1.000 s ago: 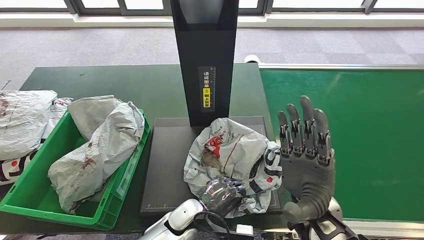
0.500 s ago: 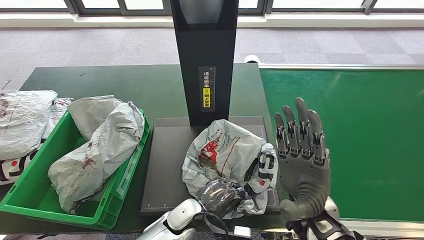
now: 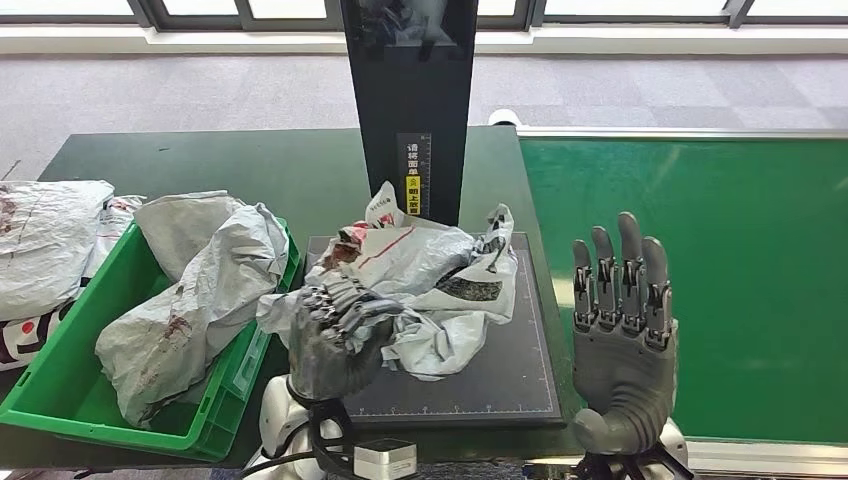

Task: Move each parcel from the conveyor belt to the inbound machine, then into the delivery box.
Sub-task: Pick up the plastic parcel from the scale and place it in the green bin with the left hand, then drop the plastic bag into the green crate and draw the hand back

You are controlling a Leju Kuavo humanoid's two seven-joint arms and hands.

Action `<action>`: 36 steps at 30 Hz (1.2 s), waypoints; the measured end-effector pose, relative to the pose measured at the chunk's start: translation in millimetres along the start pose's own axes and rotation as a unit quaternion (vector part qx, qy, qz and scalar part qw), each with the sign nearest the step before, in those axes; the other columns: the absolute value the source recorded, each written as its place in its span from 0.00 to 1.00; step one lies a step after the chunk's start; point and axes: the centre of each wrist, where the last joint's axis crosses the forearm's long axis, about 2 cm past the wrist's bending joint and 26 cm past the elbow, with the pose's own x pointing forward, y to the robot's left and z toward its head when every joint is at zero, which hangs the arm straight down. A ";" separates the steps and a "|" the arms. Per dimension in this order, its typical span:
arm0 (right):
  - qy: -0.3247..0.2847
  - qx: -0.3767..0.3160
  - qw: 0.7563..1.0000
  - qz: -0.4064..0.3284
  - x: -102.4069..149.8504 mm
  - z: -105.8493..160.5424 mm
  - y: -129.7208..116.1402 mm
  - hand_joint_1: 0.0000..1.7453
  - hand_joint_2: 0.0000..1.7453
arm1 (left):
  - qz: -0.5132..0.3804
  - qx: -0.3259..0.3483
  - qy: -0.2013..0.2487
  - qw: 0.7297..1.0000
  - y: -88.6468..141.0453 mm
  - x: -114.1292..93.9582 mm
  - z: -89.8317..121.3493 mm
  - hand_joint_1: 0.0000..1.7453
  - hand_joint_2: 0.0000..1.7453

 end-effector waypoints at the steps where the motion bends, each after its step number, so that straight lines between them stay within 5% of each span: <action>1: 0.001 -0.001 1.000 0.000 0.6 1.1 0.0 0.00 1.00 | -0.009 0.029 0.006 1.000 11.0 -3.6 -3.6 1.00 1.00; 11: 0.006 -0.001 1.000 -0.001 2.3 5.5 -0.5 0.00 1.00 | -0.109 0.180 0.042 0.977 99.4 -24.3 -15.7 1.00 1.00; 29: 0.006 0.000 1.000 0.000 2.7 5.6 -0.7 0.00 1.00 | -0.138 0.212 0.039 0.967 123.8 -24.7 -17.1 1.00 1.00; 36: 0.007 -0.004 1.000 0.007 2.8 5.9 -1.0 0.00 1.00 | -0.137 0.294 0.103 0.940 157.6 -43.3 -1.4 1.00 1.00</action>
